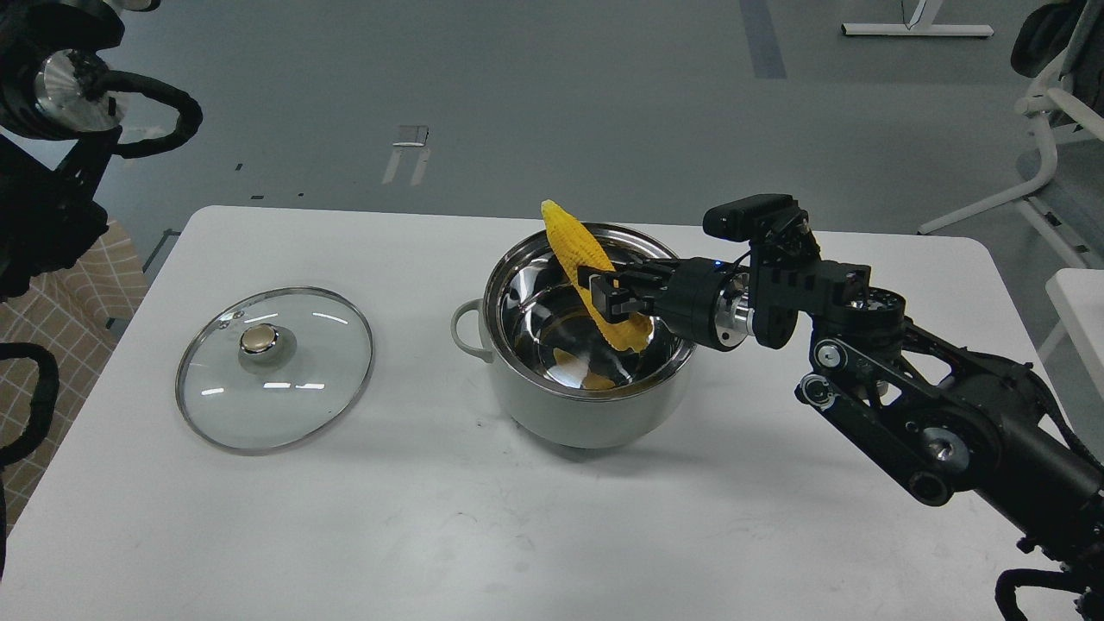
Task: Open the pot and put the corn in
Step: 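Lift the corn cob with the right gripper and move it over the pot, then lower the corn into the pot and open the right gripper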
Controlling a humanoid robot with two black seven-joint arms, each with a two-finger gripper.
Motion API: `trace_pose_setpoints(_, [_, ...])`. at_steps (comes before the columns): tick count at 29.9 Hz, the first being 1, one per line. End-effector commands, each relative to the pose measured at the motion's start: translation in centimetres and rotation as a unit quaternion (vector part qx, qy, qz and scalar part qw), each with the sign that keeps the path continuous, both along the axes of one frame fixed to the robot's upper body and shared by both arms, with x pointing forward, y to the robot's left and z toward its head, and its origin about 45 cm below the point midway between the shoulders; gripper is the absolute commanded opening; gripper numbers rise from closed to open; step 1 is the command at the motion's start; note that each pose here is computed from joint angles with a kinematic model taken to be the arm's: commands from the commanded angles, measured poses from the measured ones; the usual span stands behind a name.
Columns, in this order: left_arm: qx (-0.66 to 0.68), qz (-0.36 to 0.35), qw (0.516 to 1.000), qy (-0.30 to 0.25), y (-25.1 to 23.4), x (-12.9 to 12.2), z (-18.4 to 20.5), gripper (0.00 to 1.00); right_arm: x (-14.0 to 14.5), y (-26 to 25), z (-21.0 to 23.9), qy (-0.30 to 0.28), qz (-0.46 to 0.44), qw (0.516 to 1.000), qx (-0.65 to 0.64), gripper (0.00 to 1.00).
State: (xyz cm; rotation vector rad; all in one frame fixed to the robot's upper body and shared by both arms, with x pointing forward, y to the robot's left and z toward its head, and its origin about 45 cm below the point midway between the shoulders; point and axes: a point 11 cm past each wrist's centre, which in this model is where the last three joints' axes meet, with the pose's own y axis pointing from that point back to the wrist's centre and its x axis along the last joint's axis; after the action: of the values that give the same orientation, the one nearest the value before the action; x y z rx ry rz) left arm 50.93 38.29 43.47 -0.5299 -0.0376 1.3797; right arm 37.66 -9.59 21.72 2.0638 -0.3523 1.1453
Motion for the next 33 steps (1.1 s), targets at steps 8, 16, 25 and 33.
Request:
trace_pose_setpoints(8, [0.002, -0.001, 1.0, -0.004, 0.1, -0.2, 0.4, 0.97, 0.4, -0.3, -1.1, 0.004, -0.009, 1.0, -0.015, 0.38])
trace_pose_setpoints(16, [0.003, 0.0, 1.0, -0.004, 0.2, -0.2, 0.4, 0.97, 0.1, -0.1, -1.3, 0.008, -0.007, 1.0, -0.011, 0.69])
trace_pose_setpoints(25, [0.004, 0.001, 1.0, -0.005, 0.5, -0.3, 0.6, 0.97, 0.4, -0.1, -0.6, 0.001, -0.008, 1.0, -0.005, 0.98])
trace_pose_setpoints(33, [0.009, 0.001, 1.0, -0.006, 0.9, -0.4, 0.9, 0.97, 4.2, -2.9, 6.7, -0.055, -0.08, 0.991, 0.094, 1.0])
